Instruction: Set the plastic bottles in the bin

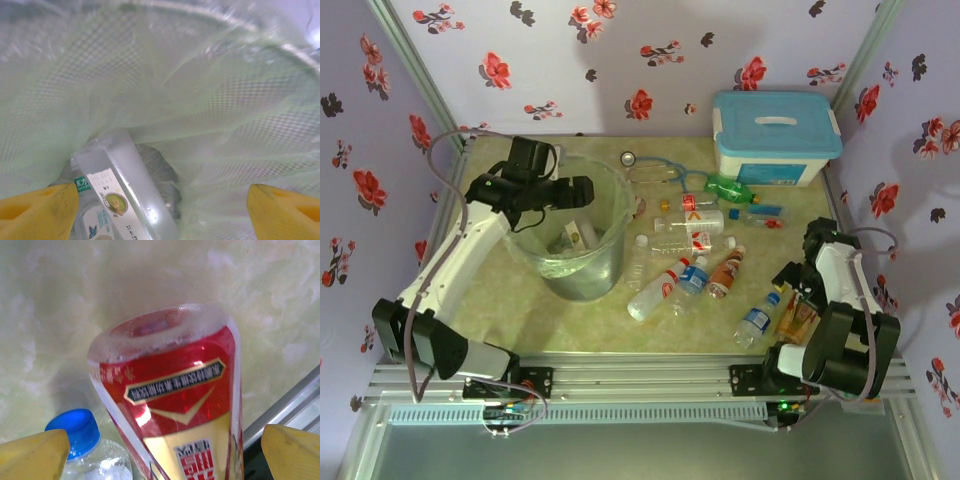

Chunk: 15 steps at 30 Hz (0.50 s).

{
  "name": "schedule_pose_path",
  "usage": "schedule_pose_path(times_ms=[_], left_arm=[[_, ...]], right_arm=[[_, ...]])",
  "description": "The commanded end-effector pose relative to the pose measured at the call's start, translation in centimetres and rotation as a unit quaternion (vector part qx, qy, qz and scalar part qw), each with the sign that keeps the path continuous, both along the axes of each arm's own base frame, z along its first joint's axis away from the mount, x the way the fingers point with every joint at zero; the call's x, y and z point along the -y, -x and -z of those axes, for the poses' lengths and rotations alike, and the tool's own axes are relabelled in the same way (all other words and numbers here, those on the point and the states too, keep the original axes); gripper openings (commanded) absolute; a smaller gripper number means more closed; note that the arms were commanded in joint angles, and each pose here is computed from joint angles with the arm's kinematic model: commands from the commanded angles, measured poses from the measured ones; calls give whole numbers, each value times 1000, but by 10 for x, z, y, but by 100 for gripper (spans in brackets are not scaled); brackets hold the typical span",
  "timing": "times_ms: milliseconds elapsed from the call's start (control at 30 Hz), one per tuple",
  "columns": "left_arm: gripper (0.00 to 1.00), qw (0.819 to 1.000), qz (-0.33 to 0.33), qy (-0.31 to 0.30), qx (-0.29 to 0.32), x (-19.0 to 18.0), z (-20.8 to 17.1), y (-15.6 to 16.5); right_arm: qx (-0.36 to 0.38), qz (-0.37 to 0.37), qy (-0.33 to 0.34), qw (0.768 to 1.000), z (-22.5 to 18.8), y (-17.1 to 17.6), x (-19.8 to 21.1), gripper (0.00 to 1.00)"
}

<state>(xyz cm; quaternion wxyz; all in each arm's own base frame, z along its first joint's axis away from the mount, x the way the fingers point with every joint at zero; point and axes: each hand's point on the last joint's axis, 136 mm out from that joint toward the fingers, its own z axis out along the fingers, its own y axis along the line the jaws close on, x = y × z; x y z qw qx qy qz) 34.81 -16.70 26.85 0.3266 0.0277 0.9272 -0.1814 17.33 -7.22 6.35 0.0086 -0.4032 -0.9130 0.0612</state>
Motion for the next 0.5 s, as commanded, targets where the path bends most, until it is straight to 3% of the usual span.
schedule_pose_path(times_ms=[0,267,467], left_arm=[[88,999,-8,17,41,-3,-28,-2],[88,999,-11,21,43,-4,-35,-3],[89,998,-15,28,46,-2,-40,-6]], right_arm=[[-3,18,-4,1000,15,-7,3,99],[97,51,-78,991,20,-59,-20,87],[132,14,-95,987,13,-107,-37,78]])
